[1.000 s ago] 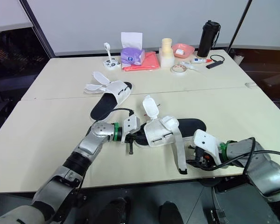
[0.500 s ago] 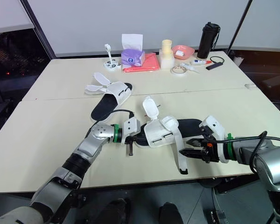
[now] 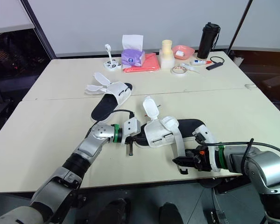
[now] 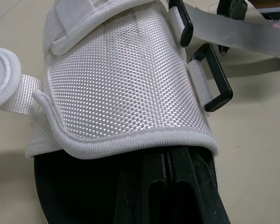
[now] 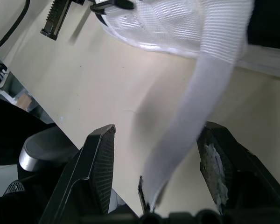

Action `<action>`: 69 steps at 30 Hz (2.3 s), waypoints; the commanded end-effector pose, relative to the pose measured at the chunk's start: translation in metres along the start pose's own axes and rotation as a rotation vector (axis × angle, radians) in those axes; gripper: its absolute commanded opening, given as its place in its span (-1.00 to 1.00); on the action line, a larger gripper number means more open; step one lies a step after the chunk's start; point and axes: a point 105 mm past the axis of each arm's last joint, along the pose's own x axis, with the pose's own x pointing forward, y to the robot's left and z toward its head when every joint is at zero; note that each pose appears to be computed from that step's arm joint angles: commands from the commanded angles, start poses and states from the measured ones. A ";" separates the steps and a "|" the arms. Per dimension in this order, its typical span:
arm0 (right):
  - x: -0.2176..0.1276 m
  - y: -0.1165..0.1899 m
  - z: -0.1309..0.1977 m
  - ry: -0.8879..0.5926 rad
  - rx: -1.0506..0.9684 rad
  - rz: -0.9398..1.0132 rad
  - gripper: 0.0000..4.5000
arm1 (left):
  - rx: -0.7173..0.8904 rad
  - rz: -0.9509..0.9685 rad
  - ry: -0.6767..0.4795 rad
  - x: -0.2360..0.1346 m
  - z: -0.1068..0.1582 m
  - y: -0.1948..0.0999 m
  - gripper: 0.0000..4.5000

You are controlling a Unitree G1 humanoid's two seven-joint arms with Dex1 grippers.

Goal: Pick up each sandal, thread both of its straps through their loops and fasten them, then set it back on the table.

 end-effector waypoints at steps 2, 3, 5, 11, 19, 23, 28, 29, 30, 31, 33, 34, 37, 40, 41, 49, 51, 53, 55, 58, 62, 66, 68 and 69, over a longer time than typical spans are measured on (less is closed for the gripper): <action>0.001 0.004 0.010 -0.038 -0.015 0.017 0.24 | -0.032 -0.022 0.100 0.001 -0.025 -0.008 -1.00; 0.001 0.004 0.011 -0.045 -0.011 0.018 0.24 | -0.033 -0.021 0.100 0.001 -0.025 -0.008 -1.00; 0.002 0.003 0.013 -0.052 -0.007 0.017 0.14 | -0.033 -0.021 0.100 0.001 -0.025 -0.008 -1.00; 0.000 0.003 0.020 -0.073 -0.015 0.025 -0.98 | -0.035 -0.018 0.097 0.001 -0.024 -0.008 -1.00; -0.019 0.020 0.064 -0.142 -0.121 0.104 -0.98 | -0.044 -0.017 0.094 0.001 -0.024 -0.008 -1.00; -0.028 0.029 0.097 -0.174 -0.172 0.186 -0.98 | -0.045 -0.015 0.094 0.001 -0.024 -0.008 -1.00; -0.025 0.021 0.131 -0.182 -0.183 0.234 -0.98 | -0.043 -0.012 0.092 0.002 -0.024 -0.007 -1.00; -0.023 0.018 0.135 -0.178 -0.185 0.234 -0.98 | -0.043 -0.011 0.091 0.003 -0.023 -0.007 -1.00; -0.022 0.013 0.138 -0.171 -0.188 0.233 -0.98 | -0.043 -0.010 0.091 0.003 -0.023 -0.007 -1.00; -0.019 0.008 0.143 -0.168 -0.186 0.232 -0.98 | -0.044 -0.009 0.090 0.003 -0.023 -0.008 -1.00; -0.014 0.002 0.149 -0.162 -0.182 0.239 -0.98 | -0.045 -0.008 0.089 0.003 -0.024 -0.009 -1.00; -0.012 0.000 0.152 -0.159 -0.182 0.243 -0.98 | -0.046 -0.008 0.089 0.003 -0.024 -0.010 -1.00; -0.005 -0.003 0.157 -0.140 -0.195 0.263 -0.98 | -0.050 -0.004 0.091 0.002 -0.025 -0.010 -1.00; 0.002 -0.007 0.159 -0.122 -0.206 0.269 -0.98 | -0.053 0.002 0.092 0.002 -0.025 -0.010 -1.00; 0.003 -0.008 0.159 -0.114 -0.208 0.274 -0.98 | -0.053 0.004 0.092 0.002 -0.025 -0.010 -1.00; 0.009 -0.011 0.145 -0.048 -0.223 0.296 -0.98 | -0.058 0.011 0.092 0.000 -0.025 -0.012 -1.00; 0.009 -0.011 0.141 -0.037 -0.217 0.301 -0.98 | -0.060 0.011 0.095 0.000 -0.026 -0.012 -1.00; 0.010 -0.011 0.138 -0.032 -0.210 0.306 -0.98 | -0.061 0.012 0.096 0.000 -0.027 -0.013 -1.00; 0.010 -0.009 0.136 -0.030 -0.204 0.317 -0.98 | -0.063 0.014 0.096 -0.001 -0.026 -0.012 -1.00; 0.011 -0.006 0.135 -0.029 -0.202 0.327 -0.98 | -0.064 0.015 0.098 -0.002 -0.027 -0.012 -1.00; 0.013 -0.003 0.134 -0.029 -0.194 0.344 -0.98 | -0.062 0.013 0.102 -0.002 -0.028 -0.013 -1.00; 0.014 0.001 0.135 -0.032 -0.186 0.363 -0.98 | -0.060 0.012 0.100 -0.002 -0.027 -0.013 -1.00; 0.014 0.003 0.136 -0.033 -0.184 0.369 -0.98 | -0.060 0.012 0.099 -0.002 -0.027 -0.013 -1.00; 0.013 0.004 0.137 -0.035 -0.181 0.373 -0.98 | -0.061 0.012 0.099 -0.002 -0.027 -0.013 -1.00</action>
